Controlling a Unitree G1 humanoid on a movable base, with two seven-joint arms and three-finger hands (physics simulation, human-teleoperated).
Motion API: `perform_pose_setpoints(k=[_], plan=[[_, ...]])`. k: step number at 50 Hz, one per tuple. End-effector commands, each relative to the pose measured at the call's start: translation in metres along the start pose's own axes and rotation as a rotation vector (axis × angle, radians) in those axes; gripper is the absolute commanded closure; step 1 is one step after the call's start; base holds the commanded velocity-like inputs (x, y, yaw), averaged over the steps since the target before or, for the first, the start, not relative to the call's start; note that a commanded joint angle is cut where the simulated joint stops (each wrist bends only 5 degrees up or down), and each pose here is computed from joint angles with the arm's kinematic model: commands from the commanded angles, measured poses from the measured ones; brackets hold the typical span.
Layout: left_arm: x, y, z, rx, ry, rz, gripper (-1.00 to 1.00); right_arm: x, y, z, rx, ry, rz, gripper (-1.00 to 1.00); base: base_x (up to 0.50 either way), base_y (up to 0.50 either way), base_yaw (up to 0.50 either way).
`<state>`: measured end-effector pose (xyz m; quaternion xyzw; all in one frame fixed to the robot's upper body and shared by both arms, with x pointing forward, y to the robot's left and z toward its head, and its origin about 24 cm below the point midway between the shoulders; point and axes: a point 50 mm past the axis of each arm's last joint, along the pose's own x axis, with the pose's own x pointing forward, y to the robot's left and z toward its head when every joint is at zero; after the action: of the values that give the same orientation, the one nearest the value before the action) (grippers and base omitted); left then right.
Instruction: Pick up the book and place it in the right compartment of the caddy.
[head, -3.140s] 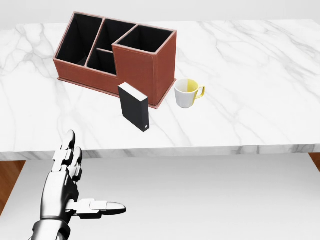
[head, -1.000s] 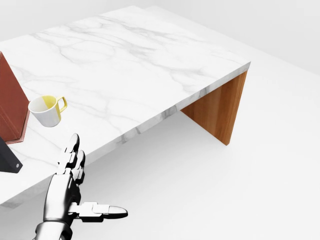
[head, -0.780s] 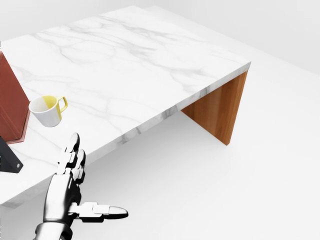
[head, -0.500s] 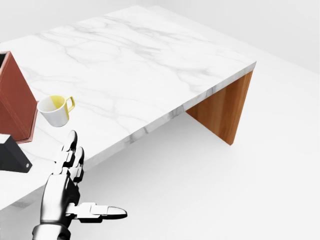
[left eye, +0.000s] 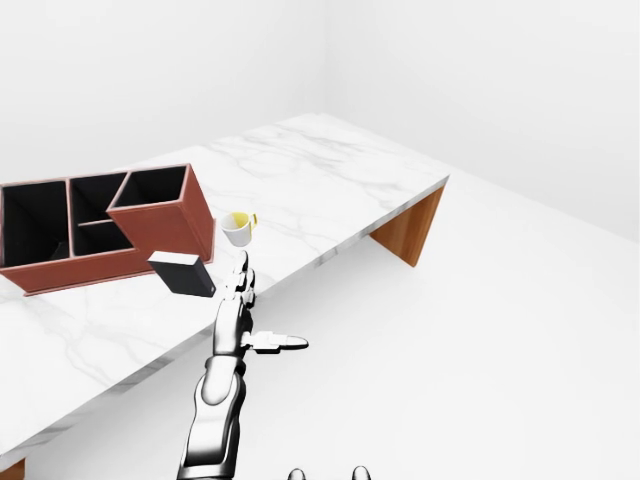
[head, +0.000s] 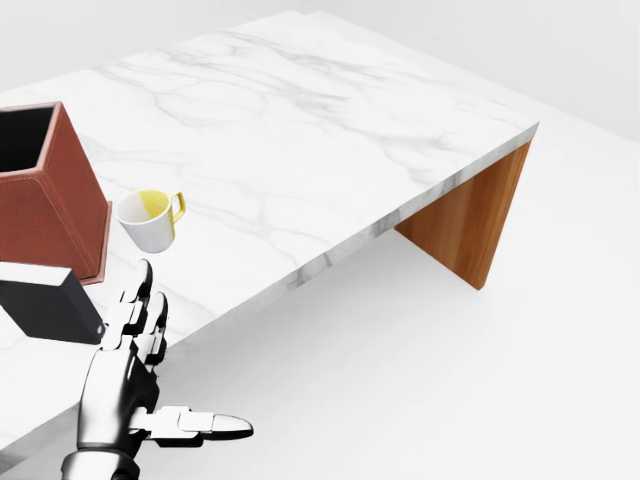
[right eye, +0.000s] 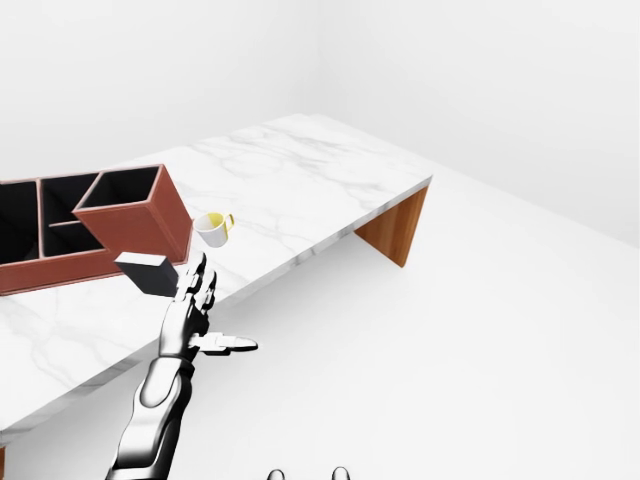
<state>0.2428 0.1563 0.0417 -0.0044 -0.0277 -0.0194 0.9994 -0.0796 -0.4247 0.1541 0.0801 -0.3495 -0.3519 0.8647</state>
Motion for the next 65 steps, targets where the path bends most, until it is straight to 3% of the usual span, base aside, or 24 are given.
perform_pose_setpoints(k=[1,65], plan=[[-0.0003,0.0008,0.0001,-0.007,-0.001,0.004,-1.00,-0.0001,0.0002,0.0003,0.000,0.000,0.001,-1.00,0.12,0.16,0.00],[-0.0054,-0.0027,0.0008,-0.035,-0.005,-0.030,-1.00,0.0004,-0.0001,0.0005,-0.002,0.001,0.001,-1.00,0.12,0.16,0.00]])
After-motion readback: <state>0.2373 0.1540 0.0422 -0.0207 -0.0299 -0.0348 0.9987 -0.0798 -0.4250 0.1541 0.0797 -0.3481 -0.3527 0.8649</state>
